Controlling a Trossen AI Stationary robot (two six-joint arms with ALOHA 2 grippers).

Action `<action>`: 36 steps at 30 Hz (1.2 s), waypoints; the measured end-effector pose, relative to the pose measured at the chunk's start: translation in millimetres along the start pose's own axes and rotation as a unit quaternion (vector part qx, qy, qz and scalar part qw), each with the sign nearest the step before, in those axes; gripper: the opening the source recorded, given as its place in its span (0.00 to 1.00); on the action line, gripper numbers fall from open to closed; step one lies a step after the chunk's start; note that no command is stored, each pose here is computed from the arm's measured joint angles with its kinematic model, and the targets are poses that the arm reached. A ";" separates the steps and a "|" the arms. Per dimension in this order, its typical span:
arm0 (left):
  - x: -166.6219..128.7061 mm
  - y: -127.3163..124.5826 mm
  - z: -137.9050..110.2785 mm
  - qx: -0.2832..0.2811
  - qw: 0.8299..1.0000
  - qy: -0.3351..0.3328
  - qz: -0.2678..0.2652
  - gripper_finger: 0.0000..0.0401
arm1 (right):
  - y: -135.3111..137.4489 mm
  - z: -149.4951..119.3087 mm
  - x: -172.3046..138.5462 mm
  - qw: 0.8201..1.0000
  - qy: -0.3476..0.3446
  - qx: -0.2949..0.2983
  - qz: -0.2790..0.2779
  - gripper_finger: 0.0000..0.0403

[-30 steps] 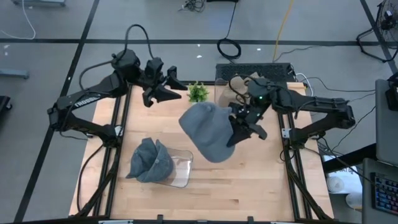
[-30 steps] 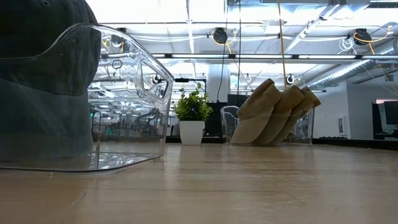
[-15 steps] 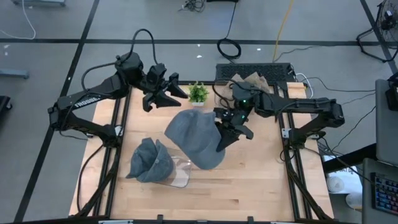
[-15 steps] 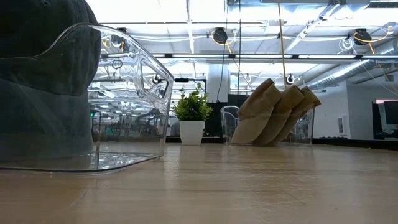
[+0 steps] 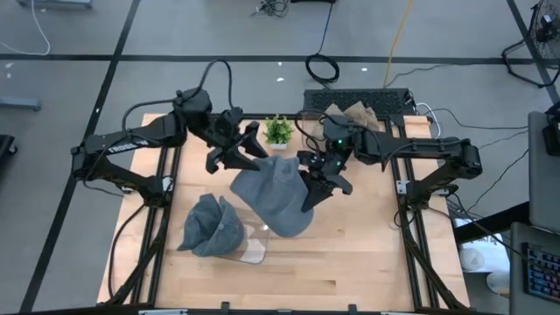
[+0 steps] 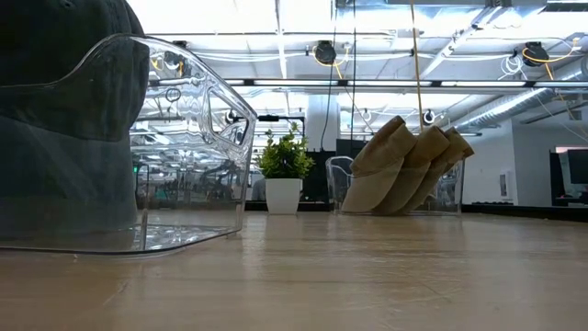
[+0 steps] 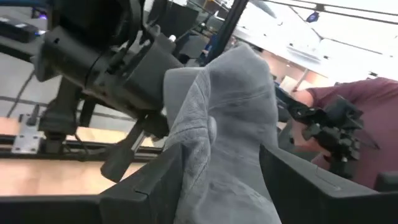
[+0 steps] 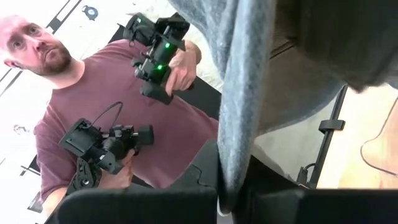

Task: Pick & Place hat
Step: Put the gray cap into the bottom transparent bin

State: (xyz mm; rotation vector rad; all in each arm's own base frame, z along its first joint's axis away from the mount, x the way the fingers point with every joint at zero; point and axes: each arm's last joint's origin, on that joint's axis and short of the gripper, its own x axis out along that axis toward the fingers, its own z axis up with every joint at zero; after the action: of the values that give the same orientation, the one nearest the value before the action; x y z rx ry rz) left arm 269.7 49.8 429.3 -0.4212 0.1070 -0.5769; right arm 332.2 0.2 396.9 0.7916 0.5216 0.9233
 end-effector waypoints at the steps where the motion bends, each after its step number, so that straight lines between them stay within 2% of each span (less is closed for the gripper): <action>1: 1.9 1.2 -0.7 -0.001 1.000 -0.001 0.004 0.54 | 0.0 0.1 0.0 1.000 -0.001 0.001 0.000 0.00; 11: 14.6 12.7 -7.4 -0.027 0.998 -0.010 0.059 0.54 | -0.2 0.0 0.1 1.000 -0.001 0.004 -0.002 0.00; 17: 15.9 10.6 -6.0 -0.002 0.998 -0.016 0.055 0.53 | -0.1 -0.1 0.1 1.000 -0.001 0.004 -0.001 0.00; 20: 16.4 6.4 -1.8 0.008 0.999 -0.027 0.025 0.43 | -0.2 0.0 -0.1 1.000 -0.001 0.003 -0.001 0.00; 26: 16.4 4.0 -3.1 -0.017 1.000 -0.006 -0.014 0.07 | -0.8 0.4 -1.2 1.000 -0.002 0.002 -0.002 0.00; 31: 16.4 3.4 -4.1 -0.057 0.998 0.006 -0.030 0.06 | -0.9 0.3 -1.2 1.000 -0.001 -0.001 -0.002 0.00; 36: 14.1 -4.0 3.7 -0.076 0.995 -0.012 -0.061 0.04 | -0.9 0.5 -1.7 1.000 -0.002 -0.019 -0.002 0.00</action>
State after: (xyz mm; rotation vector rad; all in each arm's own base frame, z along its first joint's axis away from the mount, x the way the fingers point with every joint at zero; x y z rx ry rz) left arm 280.3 40.4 434.6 -0.5853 0.1027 -0.6872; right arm 332.1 -1.7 396.6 0.7568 0.5003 0.9258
